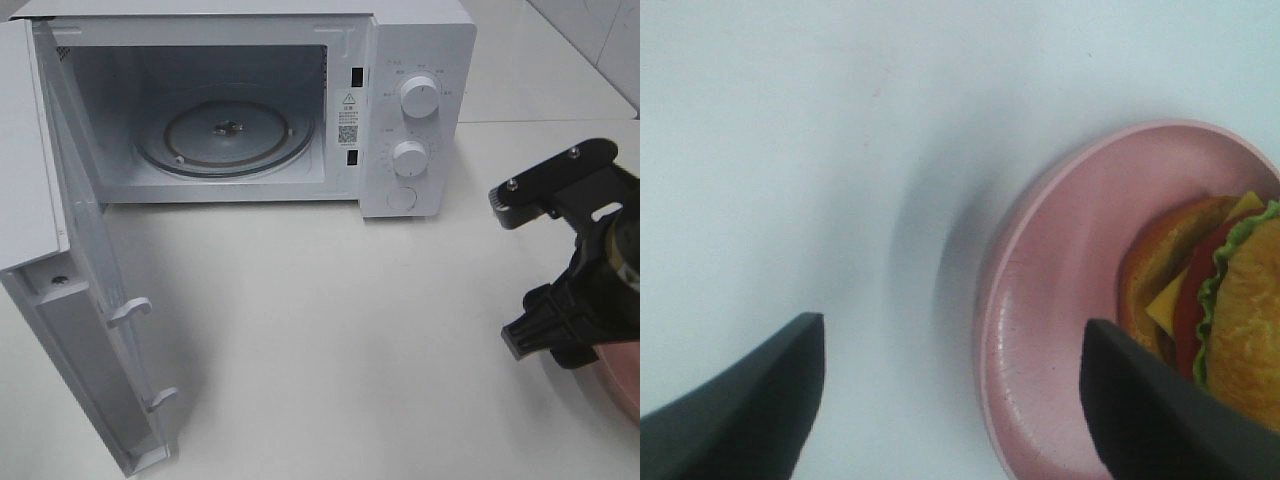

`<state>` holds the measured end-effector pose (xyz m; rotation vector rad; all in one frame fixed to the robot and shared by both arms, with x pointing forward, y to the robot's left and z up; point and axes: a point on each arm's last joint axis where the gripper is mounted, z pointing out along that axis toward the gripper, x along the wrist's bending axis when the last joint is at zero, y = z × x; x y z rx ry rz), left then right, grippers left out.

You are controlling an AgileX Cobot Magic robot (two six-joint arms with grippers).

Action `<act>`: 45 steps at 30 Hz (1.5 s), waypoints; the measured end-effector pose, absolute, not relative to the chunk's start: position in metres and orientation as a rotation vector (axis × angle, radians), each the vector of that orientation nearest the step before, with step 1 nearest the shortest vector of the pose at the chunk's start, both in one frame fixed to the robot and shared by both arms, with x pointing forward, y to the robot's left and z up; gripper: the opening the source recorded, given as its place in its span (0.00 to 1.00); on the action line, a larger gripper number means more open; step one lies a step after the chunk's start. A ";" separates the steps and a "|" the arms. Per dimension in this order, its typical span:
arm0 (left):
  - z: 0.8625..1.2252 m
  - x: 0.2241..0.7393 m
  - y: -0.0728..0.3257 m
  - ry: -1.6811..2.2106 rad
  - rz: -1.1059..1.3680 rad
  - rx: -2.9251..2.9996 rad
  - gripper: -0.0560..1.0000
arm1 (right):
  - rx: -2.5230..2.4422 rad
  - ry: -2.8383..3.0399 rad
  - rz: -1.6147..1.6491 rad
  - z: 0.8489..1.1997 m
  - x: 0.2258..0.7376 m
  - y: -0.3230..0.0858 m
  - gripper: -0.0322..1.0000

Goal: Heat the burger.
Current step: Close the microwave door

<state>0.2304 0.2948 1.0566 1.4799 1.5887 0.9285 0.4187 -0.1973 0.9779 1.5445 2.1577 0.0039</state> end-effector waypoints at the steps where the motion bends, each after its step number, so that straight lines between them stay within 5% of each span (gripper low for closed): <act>1: 1.057 0.230 0.295 1.589 0.929 1.480 0.97 | 1.539 2.178 0.037 0.987 0.416 -0.198 0.70; 22: 1.057 0.230 0.295 1.589 0.929 1.480 0.97 | 1.419 2.323 0.662 1.080 0.309 -0.258 0.71; 45: 1.057 0.230 0.295 1.589 0.929 1.480 0.97 | 1.593 1.707 0.920 1.050 0.249 -0.298 0.75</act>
